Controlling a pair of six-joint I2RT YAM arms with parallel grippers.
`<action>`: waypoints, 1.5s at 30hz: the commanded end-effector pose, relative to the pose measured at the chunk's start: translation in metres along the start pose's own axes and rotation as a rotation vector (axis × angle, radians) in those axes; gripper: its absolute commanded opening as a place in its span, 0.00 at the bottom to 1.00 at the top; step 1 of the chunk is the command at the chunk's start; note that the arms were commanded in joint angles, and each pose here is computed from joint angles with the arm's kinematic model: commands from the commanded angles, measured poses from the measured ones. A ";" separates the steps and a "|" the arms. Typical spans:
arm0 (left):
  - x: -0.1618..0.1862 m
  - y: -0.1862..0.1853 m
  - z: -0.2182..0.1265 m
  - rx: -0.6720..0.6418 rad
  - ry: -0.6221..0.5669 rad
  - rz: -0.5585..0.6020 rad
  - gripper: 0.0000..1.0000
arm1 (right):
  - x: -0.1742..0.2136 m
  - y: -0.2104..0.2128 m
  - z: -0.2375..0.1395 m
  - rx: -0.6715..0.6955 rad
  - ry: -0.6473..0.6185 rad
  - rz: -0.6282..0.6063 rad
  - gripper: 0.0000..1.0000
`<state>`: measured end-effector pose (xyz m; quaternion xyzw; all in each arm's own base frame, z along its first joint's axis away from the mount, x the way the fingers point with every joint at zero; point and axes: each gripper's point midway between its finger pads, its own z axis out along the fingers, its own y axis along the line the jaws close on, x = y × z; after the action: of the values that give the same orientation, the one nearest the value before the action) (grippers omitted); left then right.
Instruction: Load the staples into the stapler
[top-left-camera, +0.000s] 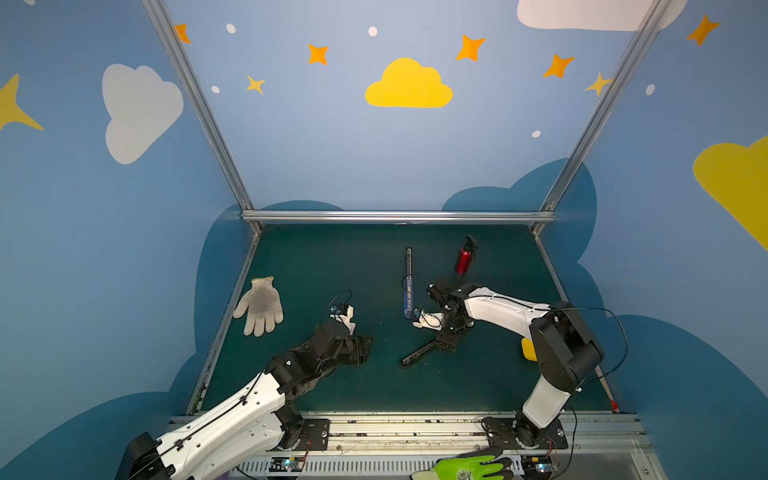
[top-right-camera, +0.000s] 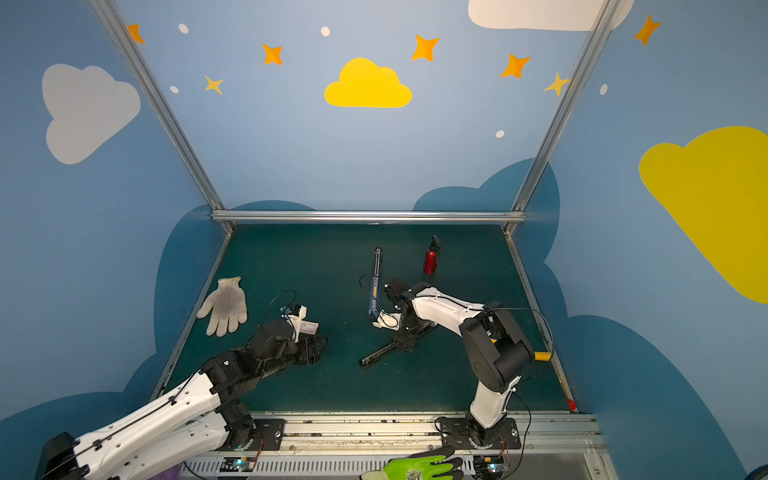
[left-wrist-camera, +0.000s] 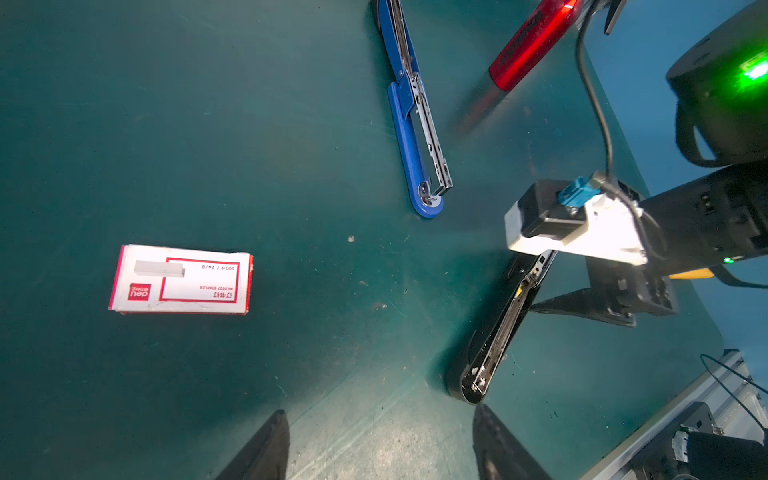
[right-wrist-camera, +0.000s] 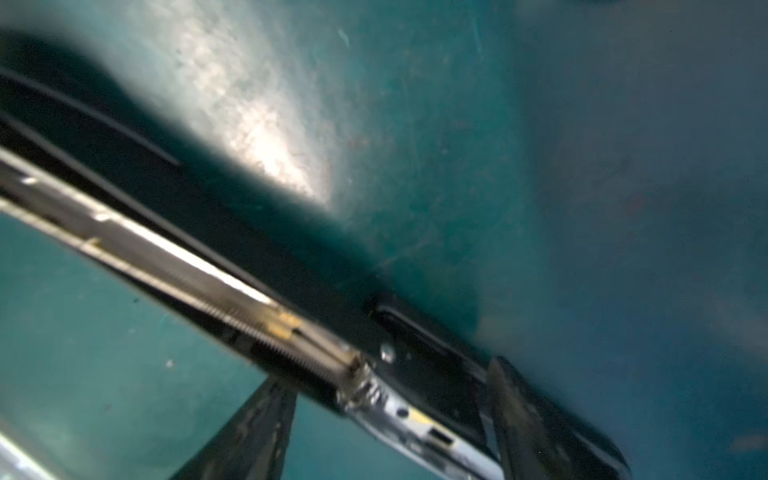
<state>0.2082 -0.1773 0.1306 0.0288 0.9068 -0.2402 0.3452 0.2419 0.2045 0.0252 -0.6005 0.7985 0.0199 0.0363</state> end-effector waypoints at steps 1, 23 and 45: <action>0.000 0.002 0.000 -0.001 -0.007 -0.010 0.69 | 0.013 -0.001 0.010 0.028 0.062 0.014 0.68; 0.000 0.000 0.006 0.002 0.020 -0.011 0.69 | 0.049 -0.031 -0.009 0.106 0.070 0.156 0.25; 0.001 0.003 0.006 -0.008 0.015 -0.018 0.69 | 0.035 -0.100 0.022 0.091 0.319 0.646 0.06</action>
<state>0.2100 -0.1783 0.1229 0.0266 0.9126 -0.2378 0.3316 0.3203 0.1399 0.0168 -0.3820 0.9186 -0.0747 -0.0686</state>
